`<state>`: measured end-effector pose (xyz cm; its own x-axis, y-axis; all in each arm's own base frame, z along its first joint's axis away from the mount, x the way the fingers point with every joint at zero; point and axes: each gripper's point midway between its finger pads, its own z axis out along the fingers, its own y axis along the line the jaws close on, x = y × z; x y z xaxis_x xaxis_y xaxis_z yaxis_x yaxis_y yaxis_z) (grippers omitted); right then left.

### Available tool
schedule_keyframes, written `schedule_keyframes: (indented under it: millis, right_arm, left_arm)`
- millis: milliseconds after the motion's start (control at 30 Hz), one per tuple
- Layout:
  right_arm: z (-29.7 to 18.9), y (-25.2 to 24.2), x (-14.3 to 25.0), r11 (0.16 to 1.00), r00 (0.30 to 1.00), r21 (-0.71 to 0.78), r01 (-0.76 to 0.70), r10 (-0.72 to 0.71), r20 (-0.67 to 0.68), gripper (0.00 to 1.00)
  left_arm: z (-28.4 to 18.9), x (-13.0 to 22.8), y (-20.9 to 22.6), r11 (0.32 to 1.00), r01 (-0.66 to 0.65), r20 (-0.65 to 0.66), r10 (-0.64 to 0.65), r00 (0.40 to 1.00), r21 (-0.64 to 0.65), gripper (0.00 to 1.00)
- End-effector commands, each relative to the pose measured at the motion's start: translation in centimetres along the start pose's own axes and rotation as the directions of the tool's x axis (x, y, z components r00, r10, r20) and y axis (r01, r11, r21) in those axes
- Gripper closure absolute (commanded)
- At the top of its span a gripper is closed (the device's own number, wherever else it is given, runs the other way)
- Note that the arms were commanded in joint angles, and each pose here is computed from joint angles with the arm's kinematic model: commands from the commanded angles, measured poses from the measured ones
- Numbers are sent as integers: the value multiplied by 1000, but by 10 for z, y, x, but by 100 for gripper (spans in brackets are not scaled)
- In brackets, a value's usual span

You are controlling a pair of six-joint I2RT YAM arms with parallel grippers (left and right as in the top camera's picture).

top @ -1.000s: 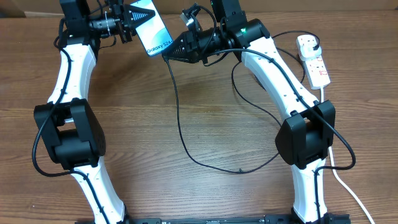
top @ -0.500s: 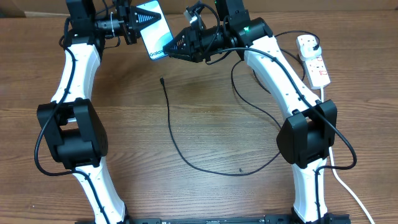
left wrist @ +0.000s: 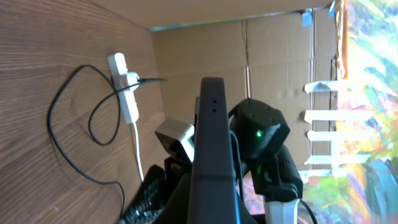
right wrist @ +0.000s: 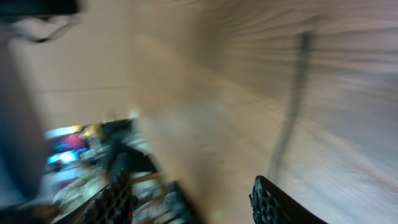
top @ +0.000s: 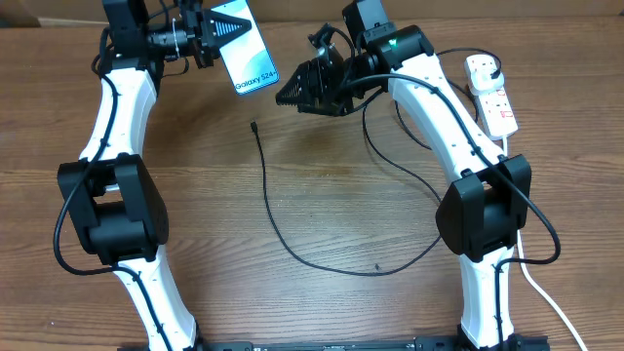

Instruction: Plug charger to phone and switch on socket

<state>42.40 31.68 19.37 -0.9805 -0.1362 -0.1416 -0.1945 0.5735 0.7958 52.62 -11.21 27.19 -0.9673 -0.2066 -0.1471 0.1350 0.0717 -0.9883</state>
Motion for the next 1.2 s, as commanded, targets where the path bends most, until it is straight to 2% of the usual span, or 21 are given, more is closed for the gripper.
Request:
schedule_keyframes:
  millis: [0,233,433,800,1167]
  right_arm:
    - [10,-27,-7,968,995,240,67,-82,55,39]
    - [48,-40,-3,879,982,455,139,-183,53,37]
    - [90,-65,-16,786,957,587,192,-281,64,38]
    - [139,-107,-24,748,930,593,300,-369,-5,45]
    - [174,-103,-19,723,902,594,353,-431,-12,47]
  left_arm:
    - [-14,-11,-6,999,-36,51,37,998,-17,96]
    - [-43,-24,-1,999,-27,123,31,992,-36,96]
    - [-56,-26,-1,999,-23,136,27,990,-34,96]
    - [-55,-24,-2,999,-24,124,27,992,-26,95]
    - [-55,-24,-2,999,-25,122,28,992,-25,96]
